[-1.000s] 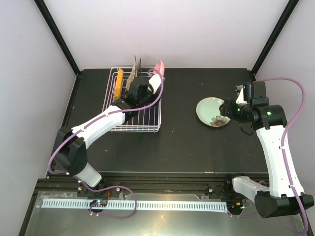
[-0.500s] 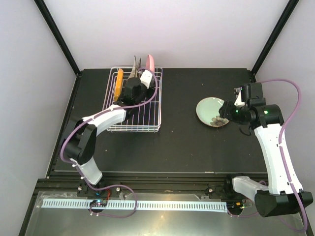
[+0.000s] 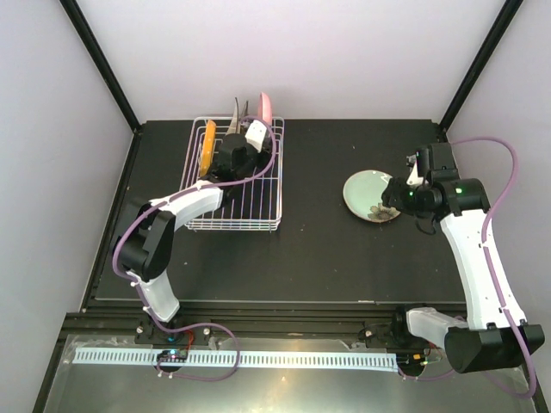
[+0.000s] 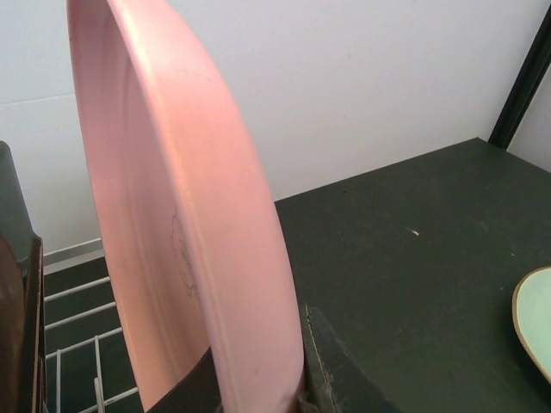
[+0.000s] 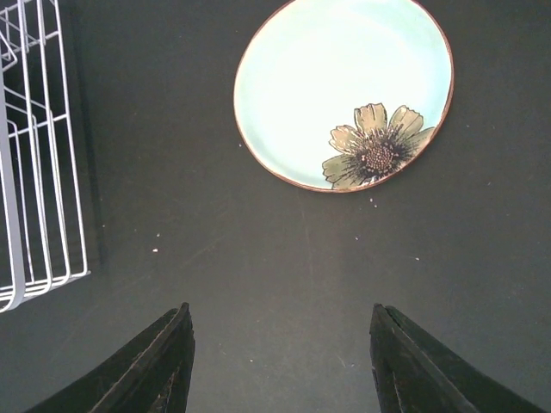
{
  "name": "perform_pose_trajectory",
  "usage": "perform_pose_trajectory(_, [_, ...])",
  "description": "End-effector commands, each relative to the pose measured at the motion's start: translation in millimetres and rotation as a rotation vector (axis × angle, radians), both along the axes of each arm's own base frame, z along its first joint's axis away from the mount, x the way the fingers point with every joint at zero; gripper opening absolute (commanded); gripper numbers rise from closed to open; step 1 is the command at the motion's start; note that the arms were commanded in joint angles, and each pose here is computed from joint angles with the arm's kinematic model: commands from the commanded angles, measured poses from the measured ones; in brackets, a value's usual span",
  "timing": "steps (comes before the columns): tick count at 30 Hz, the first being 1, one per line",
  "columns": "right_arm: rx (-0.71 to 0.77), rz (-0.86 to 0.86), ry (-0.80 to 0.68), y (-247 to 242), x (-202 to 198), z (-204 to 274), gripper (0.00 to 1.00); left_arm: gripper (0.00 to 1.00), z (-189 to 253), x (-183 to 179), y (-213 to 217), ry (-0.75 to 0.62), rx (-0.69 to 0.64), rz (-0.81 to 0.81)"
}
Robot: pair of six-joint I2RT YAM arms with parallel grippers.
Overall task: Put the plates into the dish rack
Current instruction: Insert the plate into the dish rack.
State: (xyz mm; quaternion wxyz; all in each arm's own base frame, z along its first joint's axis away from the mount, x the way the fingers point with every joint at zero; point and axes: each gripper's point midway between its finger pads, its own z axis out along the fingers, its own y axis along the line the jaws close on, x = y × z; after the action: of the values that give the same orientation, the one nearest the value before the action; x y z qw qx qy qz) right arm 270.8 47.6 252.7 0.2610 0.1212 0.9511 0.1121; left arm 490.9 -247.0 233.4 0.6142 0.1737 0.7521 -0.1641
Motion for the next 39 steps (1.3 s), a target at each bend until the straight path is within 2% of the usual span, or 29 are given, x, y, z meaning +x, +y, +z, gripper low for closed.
perform_pose_trajectory(1, [-0.016,-0.005,-0.004,-3,5,-6,0.57,0.02,17,-1,2,-0.021,-0.017,-0.011])
perform_pose_trajectory(13, [-0.002,0.005,0.0,0,7,-10,0.57,0.02,11,-23,-3,-0.033,0.124,-0.012])
perform_pose_trajectory(22, [-0.023,0.011,-0.004,-4,0,-9,0.57,0.02,-11,-27,-7,-0.053,0.228,0.045])
perform_pose_trajectory(35, [-0.026,0.013,-0.004,-8,-3,-11,0.57,0.02,-23,-14,2,0.037,0.205,0.101])
perform_pose_trajectory(39, [-0.028,0.009,0.002,-9,-4,-13,0.57,0.07,-27,-5,9,0.089,0.192,0.122])
